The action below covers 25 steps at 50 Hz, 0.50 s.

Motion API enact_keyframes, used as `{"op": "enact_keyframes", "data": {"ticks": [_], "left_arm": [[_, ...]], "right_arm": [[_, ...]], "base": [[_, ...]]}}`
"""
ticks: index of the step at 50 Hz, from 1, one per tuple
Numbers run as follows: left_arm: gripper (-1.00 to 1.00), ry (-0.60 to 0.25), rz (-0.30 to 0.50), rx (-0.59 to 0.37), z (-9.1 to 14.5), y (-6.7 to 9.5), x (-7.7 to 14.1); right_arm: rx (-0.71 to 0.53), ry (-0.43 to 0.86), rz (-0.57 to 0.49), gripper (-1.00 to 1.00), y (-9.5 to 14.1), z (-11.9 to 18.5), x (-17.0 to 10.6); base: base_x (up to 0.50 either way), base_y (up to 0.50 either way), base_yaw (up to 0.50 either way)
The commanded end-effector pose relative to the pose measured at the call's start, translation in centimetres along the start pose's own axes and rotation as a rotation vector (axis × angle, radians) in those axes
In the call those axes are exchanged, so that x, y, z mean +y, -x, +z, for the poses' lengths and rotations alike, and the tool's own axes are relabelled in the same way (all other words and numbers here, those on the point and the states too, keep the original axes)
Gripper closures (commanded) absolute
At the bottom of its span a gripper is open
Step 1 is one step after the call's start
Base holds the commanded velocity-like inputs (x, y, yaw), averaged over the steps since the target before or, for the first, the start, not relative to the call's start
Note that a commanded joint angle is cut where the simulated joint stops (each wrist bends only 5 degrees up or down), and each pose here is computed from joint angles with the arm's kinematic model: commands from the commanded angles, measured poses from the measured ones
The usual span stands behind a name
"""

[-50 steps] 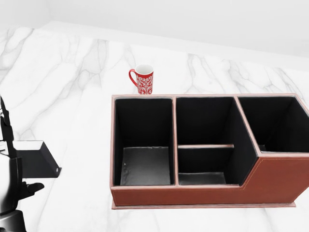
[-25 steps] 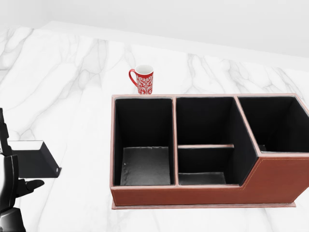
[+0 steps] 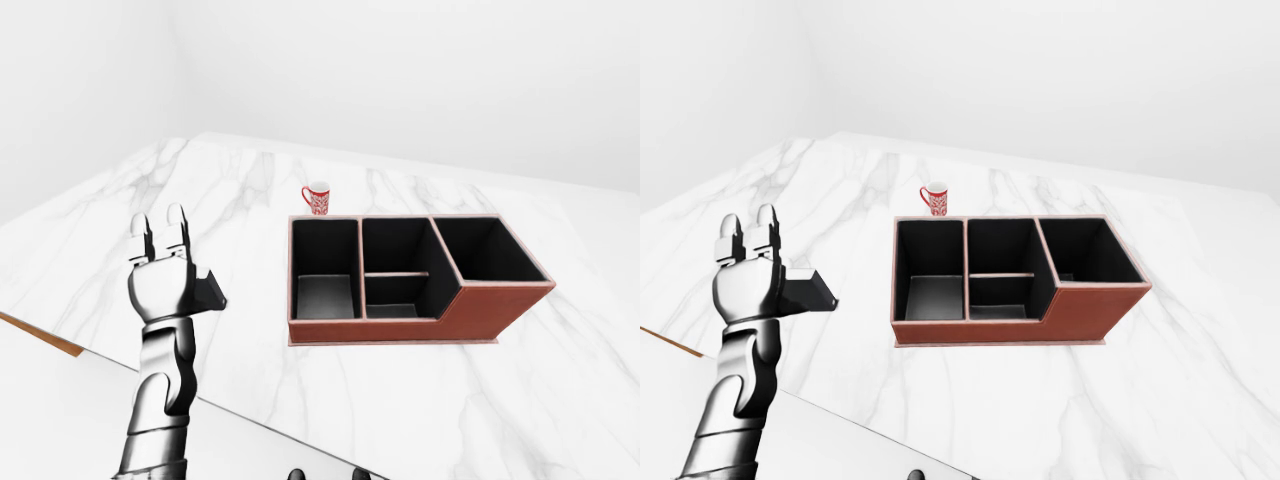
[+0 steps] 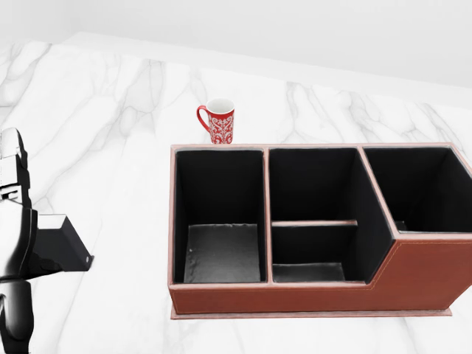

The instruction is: Pick up the book and place it in the left compartment of the caddy.

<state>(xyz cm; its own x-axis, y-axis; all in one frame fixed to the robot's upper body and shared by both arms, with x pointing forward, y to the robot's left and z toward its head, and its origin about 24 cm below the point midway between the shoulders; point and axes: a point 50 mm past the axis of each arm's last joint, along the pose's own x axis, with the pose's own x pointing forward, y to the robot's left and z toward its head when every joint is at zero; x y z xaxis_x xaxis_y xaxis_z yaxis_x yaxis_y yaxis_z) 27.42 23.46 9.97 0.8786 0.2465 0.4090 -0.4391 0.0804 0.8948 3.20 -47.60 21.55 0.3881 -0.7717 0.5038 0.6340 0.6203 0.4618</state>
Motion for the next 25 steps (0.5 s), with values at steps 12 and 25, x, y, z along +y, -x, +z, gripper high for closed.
{"op": "enact_keyframes", "data": {"ticks": [12,25], "left_arm": [[-1.00,-0.093,-0.191,-0.012,-0.1,-4.7,-3.0],[-1.00,-0.164,-0.304,0.012,-1.1,-6.1,-4.7]], "right_arm": [[0.001,0.003,0.022,-1.00,0.1,-0.1,0.2],[-0.001,0.009,0.029,-1.00,0.1,0.0,0.2]], "base": [[0.00,0.00,0.00],[0.00,0.00,0.00]]}}
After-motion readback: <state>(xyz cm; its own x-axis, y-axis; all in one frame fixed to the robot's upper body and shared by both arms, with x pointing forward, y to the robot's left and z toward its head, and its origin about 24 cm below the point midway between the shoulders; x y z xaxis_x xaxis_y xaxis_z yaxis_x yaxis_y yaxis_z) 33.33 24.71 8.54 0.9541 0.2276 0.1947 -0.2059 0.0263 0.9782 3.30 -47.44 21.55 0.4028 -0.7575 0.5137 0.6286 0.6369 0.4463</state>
